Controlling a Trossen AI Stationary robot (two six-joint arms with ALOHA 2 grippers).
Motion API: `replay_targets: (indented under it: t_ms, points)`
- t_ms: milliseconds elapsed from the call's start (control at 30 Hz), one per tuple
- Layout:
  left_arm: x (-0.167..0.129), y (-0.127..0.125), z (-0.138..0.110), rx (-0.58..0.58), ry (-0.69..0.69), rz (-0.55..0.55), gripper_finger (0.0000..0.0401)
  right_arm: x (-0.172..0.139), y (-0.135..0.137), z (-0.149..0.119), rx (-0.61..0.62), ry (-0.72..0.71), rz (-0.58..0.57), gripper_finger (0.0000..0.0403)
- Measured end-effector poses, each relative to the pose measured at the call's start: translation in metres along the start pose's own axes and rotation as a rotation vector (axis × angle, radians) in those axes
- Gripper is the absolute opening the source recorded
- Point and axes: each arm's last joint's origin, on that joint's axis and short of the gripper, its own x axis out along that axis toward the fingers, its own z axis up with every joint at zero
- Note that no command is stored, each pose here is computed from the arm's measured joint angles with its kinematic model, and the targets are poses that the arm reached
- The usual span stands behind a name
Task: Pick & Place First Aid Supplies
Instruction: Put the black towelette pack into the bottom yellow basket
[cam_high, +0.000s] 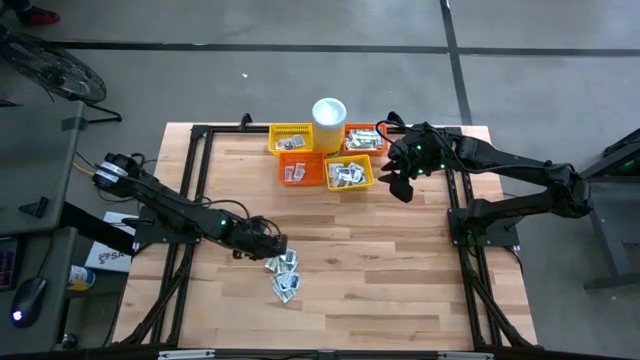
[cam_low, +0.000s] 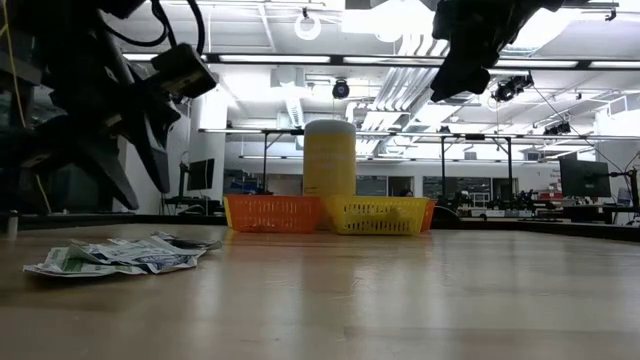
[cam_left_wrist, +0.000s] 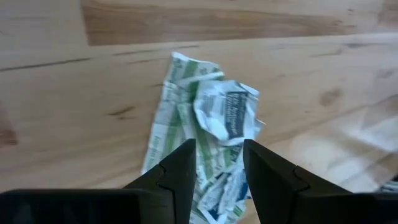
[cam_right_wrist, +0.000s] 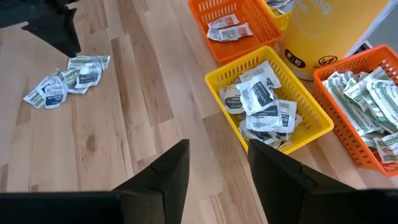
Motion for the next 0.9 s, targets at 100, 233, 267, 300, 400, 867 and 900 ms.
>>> replay_targets:
  t_ms: [100,233,267,300,400,867,900]
  points:
    - [0.003,0.001,0.0,0.001,-0.003,0.008,0.0133,0.0,0.0,0.0,0.0,-0.003,0.0,0.0158]
    - [0.013,0.0,-0.002,-0.003,0.007,0.006,0.0133,0.0,0.0,0.001,-0.001,-0.006,0.0,0.0158]
    - [0.016,0.0,-0.002,-0.003,0.006,0.01,0.0133,0.0,0.0,0.001,-0.001,-0.007,0.001,0.0158]
    - [0.019,0.0,-0.003,-0.003,0.006,0.003,0.0133,0.0,0.0,0.001,-0.002,-0.009,0.001,0.0158]
    - [0.026,0.001,-0.004,-0.017,-0.005,0.009,0.0133,0.0,0.0,0.001,-0.002,-0.011,0.0,0.0158]
    - [0.03,0.001,-0.003,-0.042,-0.031,0.006,0.0133,0.0,0.0,0.002,-0.003,-0.018,0.001,0.0158]
    - [0.03,0.001,-0.003,-0.046,-0.038,0.005,0.0133,0.0,0.0,0.002,-0.003,-0.019,0.001,0.0158]
